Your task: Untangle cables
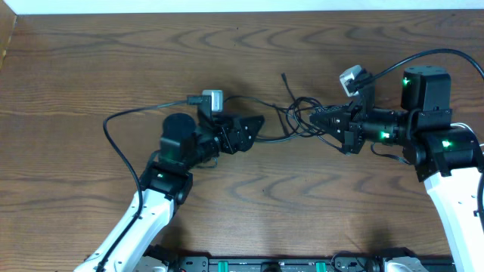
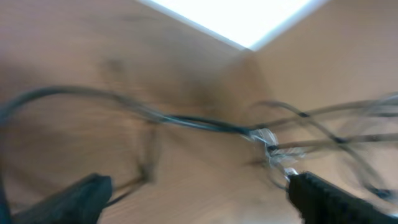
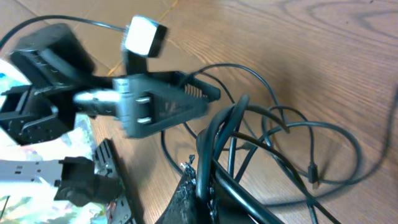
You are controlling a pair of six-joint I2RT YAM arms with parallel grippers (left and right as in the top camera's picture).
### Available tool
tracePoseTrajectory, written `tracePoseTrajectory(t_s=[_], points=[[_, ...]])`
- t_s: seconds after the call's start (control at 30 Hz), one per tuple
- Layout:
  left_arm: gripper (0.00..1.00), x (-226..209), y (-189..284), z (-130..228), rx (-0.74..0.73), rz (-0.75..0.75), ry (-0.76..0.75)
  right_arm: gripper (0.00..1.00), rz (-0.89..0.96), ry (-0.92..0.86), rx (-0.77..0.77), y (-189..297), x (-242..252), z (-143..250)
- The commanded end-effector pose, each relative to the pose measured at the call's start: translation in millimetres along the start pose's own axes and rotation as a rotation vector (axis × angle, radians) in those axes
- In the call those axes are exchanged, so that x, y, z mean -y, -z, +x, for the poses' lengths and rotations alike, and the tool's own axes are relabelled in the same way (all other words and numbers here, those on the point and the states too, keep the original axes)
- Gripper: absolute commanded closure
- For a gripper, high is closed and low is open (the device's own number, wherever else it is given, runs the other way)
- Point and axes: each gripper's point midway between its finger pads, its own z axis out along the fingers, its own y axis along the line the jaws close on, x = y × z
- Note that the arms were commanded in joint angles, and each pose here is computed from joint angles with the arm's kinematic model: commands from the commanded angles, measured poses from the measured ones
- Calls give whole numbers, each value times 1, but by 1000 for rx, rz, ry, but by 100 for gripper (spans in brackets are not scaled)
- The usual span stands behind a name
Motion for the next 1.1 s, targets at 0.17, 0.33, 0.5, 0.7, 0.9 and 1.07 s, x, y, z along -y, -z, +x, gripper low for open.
tracePoseTrajectory(t_s=[0.17,0.33,0.5,0.7,0.9,1.07], points=[[2,-98,25,39,22,-537,405,99,35,24,-1,1,2,-1],[2,-57,15,74,-261,-291,182,99,143,-4,-10,2,20,0],[2,20,11,74,-350,166,-48,99,186,-49,-23,3,27,5],[2,54,6,30,-158,302,-214,99,183,-75,-57,3,26,15],[2,58,-6,12,-26,219,-254,99,89,-86,-55,1,10,15],[2,58,-17,14,38,117,-270,99,48,-89,-51,1,3,14]])
